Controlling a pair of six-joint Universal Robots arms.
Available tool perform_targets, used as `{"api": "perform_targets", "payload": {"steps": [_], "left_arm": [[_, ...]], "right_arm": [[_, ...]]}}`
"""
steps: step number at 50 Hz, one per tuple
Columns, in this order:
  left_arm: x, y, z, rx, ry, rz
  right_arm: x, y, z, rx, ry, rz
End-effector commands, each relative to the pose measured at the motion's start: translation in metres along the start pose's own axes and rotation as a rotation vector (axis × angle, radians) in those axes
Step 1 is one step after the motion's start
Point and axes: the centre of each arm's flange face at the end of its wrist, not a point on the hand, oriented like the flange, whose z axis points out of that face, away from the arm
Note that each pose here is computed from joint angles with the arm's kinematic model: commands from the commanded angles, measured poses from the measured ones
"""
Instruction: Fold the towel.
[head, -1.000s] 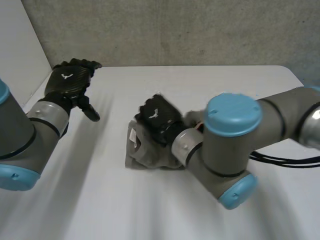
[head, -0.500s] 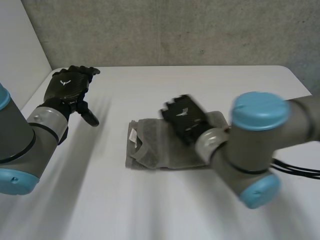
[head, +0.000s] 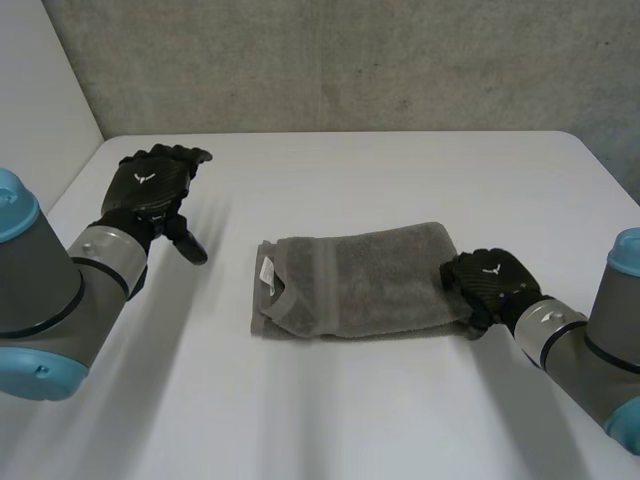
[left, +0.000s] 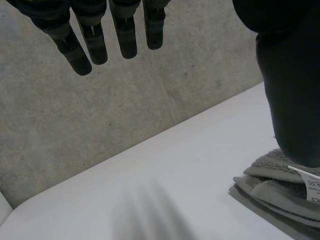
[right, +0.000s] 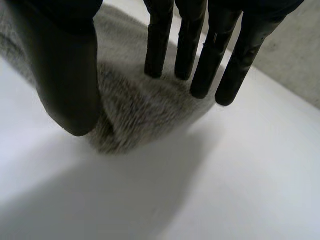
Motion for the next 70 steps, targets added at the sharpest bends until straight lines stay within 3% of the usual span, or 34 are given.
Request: {"api": "perform_targets", "payload": {"steps": [1, 6, 12, 14, 17, 18, 25, 31, 36, 38, 39, 41, 51, 53, 59, 70], "left_arm": [[0.004, 0.001, -0.001, -0.001, 0.011, 0.001], [0.004, 0.000, -0.001, 0.002, 0.012, 0.001], [0.004, -0.004, -0.002, 0.013, 0.011, 0.002], [0.003, -0.008, -0.001, 0.025, 0.008, 0.002], [0.002, -0.011, -0.001, 0.032, 0.004, 0.003], [0.001, -0.015, -0.002, 0.045, 0.001, 0.002], [-0.007, -0.029, -0.004, 0.086, -0.022, 0.001], [-0.006, -0.028, -0.004, 0.082, -0.020, 0.001], [-0.003, -0.028, -0.003, 0.084, -0.011, -0.002], [-0.001, -0.029, 0.000, 0.094, -0.005, -0.001], [-0.001, -0.029, 0.000, 0.094, -0.005, -0.001], [0.006, -0.028, 0.004, 0.099, 0.010, -0.004], [0.045, -0.014, 0.009, 0.064, 0.114, -0.103], [0.068, 0.001, 0.008, 0.019, 0.174, -0.130], [0.098, 0.049, 0.001, -0.131, 0.236, -0.111], [0.095, 0.084, -0.002, -0.308, 0.173, -0.036]], "right_arm": [[-0.002, 0.006, 0.006, -0.017, -0.006, -0.002], [0.000, 0.000, 0.008, 0.012, 0.004, -0.013], [-0.002, -0.057, 0.010, 0.204, 0.033, -0.148], [-0.035, -0.093, 0.004, 0.327, -0.031, -0.249], [-0.061, -0.106, 0.003, 0.384, -0.089, -0.302], [-0.090, -0.111, 0.004, 0.416, -0.157, -0.358], [-0.191, -0.081, 0.010, 0.425, -0.450, -0.669], [-0.207, -0.063, 0.013, 0.379, -0.524, -0.711], [-0.195, -0.073, 0.014, 0.360, -0.472, -0.561], [-0.174, -0.102, -0.002, 0.399, -0.421, -0.388], [-0.174, -0.102, -0.002, 0.400, -0.421, -0.387], [-0.145, -0.118, -0.014, 0.414, -0.372, -0.240], [-0.091, -0.111, -0.017, 0.330, -0.277, 0.039], [-0.075, -0.108, -0.010, 0.311, -0.246, 0.110], [-0.068, -0.081, 0.021, 0.220, -0.238, 0.191], [-0.083, -0.042, 0.050, 0.019, -0.272, 0.188]]}}
